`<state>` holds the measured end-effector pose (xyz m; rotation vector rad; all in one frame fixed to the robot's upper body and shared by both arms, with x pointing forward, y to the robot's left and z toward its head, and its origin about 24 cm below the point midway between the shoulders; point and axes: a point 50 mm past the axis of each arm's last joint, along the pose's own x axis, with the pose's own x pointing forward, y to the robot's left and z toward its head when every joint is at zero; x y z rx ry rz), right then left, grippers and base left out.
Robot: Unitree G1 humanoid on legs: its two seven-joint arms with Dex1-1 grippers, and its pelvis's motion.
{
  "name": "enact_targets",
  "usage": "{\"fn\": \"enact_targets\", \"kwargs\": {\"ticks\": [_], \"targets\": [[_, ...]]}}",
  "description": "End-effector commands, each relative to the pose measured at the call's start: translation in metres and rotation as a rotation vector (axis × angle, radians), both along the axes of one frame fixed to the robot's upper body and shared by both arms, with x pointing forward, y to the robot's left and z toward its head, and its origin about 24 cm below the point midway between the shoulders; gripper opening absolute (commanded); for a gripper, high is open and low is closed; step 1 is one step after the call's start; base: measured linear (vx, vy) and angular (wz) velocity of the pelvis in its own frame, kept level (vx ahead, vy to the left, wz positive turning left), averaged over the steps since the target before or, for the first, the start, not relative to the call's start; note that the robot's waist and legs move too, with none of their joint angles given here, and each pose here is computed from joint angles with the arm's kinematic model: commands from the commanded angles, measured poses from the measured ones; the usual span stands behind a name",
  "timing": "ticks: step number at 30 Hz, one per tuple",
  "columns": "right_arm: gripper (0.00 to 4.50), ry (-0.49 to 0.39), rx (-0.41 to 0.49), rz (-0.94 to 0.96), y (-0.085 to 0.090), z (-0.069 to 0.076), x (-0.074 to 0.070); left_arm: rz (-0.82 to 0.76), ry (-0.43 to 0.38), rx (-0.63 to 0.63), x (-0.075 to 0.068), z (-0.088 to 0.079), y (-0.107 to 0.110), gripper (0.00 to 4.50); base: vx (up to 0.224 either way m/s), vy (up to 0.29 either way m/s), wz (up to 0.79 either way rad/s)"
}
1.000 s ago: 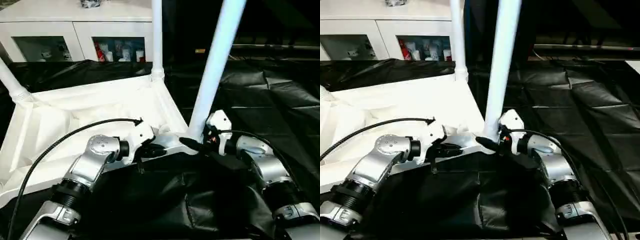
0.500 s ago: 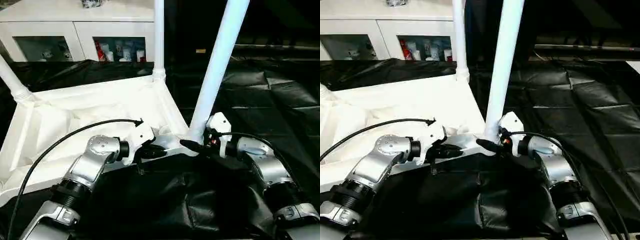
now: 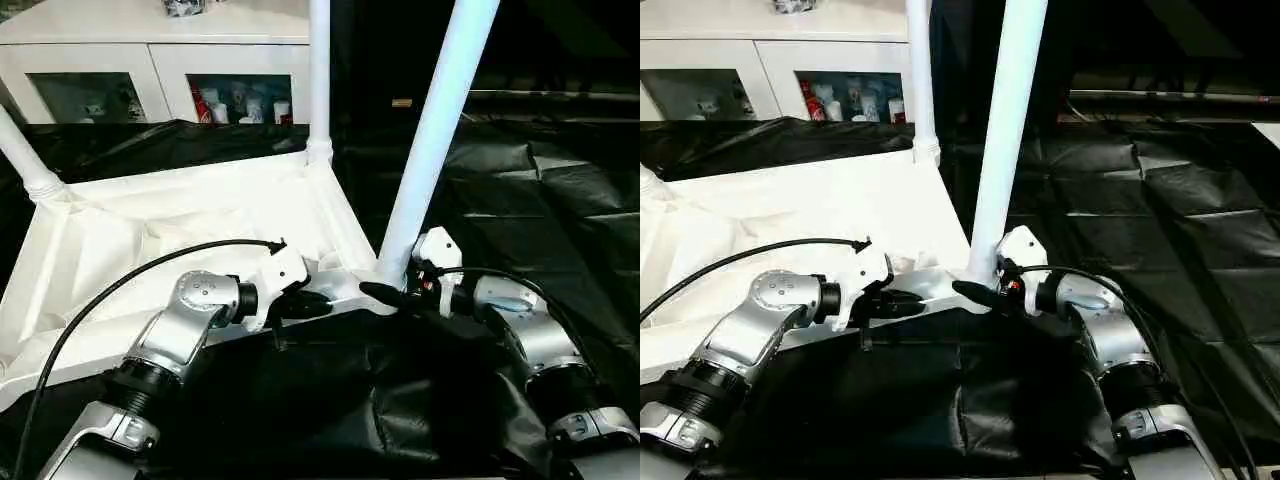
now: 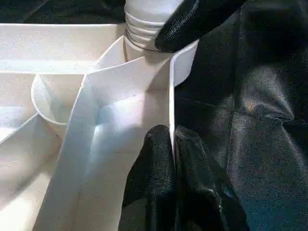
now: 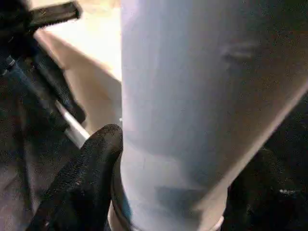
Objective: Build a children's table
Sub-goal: Rotate leg to tighten
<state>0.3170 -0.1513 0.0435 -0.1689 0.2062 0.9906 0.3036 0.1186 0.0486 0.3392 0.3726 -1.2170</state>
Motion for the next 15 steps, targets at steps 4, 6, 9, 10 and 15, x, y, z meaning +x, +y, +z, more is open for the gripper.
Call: {"fn": "enact_targets", "kwargs": {"ticks": [4,6,9,10,15], "targets": [[2.75,0.114,0.072,-0.452,-0.009,-0.022,0.018,0.2,-0.082,0.025,0.021,0.002,-0.006,0.0,0.0,0.0,0.0],[2.75,0.133,0.069,-0.584,-0.005,-0.027,0.024,0.273,-0.088,0.036,0.028,0.001,-0.011,0.0,0.0,0.0,0.0],[2.74,0.164,0.049,-0.776,0.007,-0.033,0.031,0.426,-0.092,0.047,0.039,-0.001,-0.025,0.0,0.0,0.0,0.0],[2.74,0.171,0.041,-0.806,0.011,-0.033,0.032,0.455,-0.097,0.05,0.041,-0.001,-0.028,0.0,0.0,0.0,0.0],[2.74,0.154,0.019,-0.841,0.035,-0.029,0.04,0.475,-0.129,0.066,0.044,-0.001,-0.046,0.0,0.0,0.0,0.0]]}}
